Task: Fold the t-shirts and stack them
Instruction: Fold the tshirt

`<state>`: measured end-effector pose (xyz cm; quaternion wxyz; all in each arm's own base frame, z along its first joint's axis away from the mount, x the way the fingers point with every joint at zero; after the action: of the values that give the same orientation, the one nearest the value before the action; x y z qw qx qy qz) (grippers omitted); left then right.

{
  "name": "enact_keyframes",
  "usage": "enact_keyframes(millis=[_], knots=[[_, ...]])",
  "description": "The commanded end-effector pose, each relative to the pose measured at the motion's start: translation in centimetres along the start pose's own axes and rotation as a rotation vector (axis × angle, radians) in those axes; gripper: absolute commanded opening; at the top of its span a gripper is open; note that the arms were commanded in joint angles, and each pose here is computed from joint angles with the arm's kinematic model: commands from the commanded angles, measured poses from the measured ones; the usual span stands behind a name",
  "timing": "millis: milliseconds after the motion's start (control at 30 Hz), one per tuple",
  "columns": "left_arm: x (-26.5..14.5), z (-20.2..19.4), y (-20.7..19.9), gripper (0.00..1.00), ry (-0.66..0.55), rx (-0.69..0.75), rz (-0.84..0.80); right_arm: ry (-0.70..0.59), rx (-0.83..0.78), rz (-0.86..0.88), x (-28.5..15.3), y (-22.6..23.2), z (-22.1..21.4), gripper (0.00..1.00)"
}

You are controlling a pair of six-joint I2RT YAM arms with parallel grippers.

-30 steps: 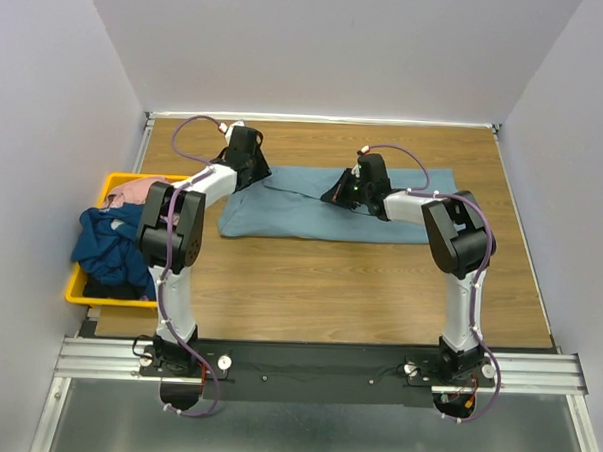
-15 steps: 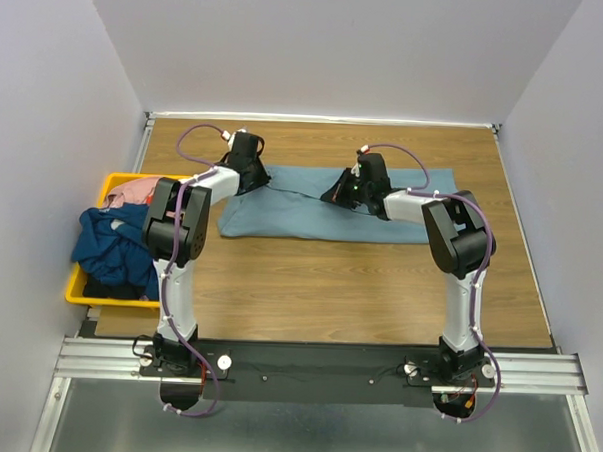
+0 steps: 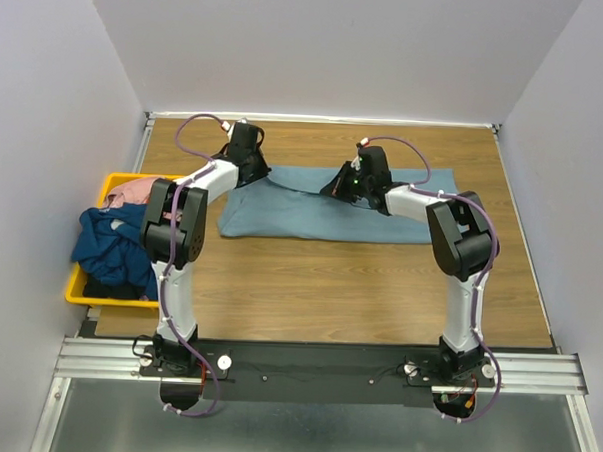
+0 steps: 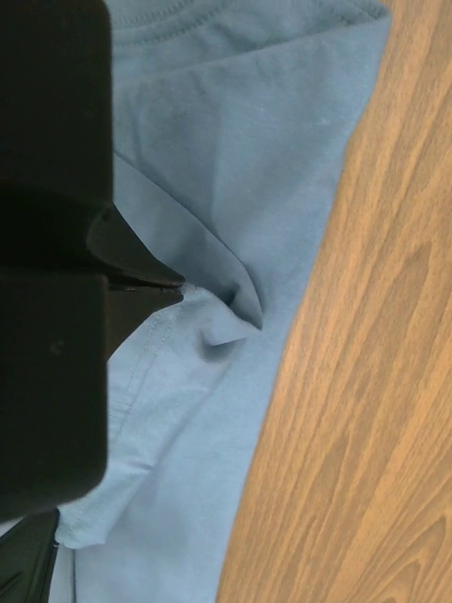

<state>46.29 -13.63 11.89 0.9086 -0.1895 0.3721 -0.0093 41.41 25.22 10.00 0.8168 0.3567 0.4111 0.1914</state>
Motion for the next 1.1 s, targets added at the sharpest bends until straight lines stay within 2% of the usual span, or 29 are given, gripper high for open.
enact_keyframes(millis=[0,300,433,533,667,700,733,767,800,833,933,967,1067], knots=[[-2.3,1.9,-0.1,0.00,-0.027,0.043,0.040,0.016,-0.029,0.031,-1.2,1.9,0.5,0.01],[-2.2,-0.5,1.6,0.00,0.039,0.073,0.105,0.098,-0.004,0.004,-0.8,0.3,-1.3,0.02],[-1.4,-1.4,2.1,0.00,0.046,0.066,0.098,0.110,-0.003,-0.011,-0.5,-0.3,-1.6,0.07],[-1.2,-1.8,1.8,0.09,0.055,0.067,0.075,0.109,-0.010,-0.021,-0.4,-0.4,-1.5,0.09],[-2.1,-1.1,1.2,0.25,0.016,0.059,0.039,0.100,-0.027,-0.030,-0.8,-0.1,-1.2,0.27],[-2.3,-1.1,1.3,0.29,0.005,0.058,0.046,0.101,-0.034,-0.033,-1.0,0.0,-1.1,0.36],[-3.2,-0.3,0.9,0.35,-0.028,0.057,0.032,0.088,-0.046,-0.027,-1.4,0.5,-0.8,0.40],[-3.7,0.2,0.7,0.47,-0.046,0.057,0.031,0.070,-0.055,-0.035,-1.6,0.7,-0.5,0.43],[-4.1,0.6,0.6,0.51,-0.068,0.056,0.035,0.062,-0.065,-0.041,-1.9,0.9,-0.2,0.50],[-5.0,1.5,0.2,0.55,-0.103,0.054,0.022,0.037,-0.084,-0.034,-2.4,1.6,0.4,0.52],[-6.1,2.6,-0.4,0.53,-0.153,0.058,-0.014,-0.007,-0.120,-0.019,-2.8,2.9,1.7,0.52],[-6.4,3.1,-1.0,0.46,-0.177,0.058,-0.054,-0.002,-0.126,-0.002,-2.8,3.2,1.8,0.52],[-5.9,3.6,-1.7,0.34,-0.189,0.063,-0.110,0.009,-0.122,0.054,-2.3,4.6,2.5,0.51]])
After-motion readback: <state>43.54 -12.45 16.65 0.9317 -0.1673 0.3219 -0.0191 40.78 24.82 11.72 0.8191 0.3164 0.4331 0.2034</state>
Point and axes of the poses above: each gripper's point midway between its finger pads, its own x axis out along the fingers, its own y axis along the line the jaws close on, z = x × y, the point moved 8 cm from there along -x, back along the fingers, and after that the axes turned 8 degrees about x, right-handed, at the moved point
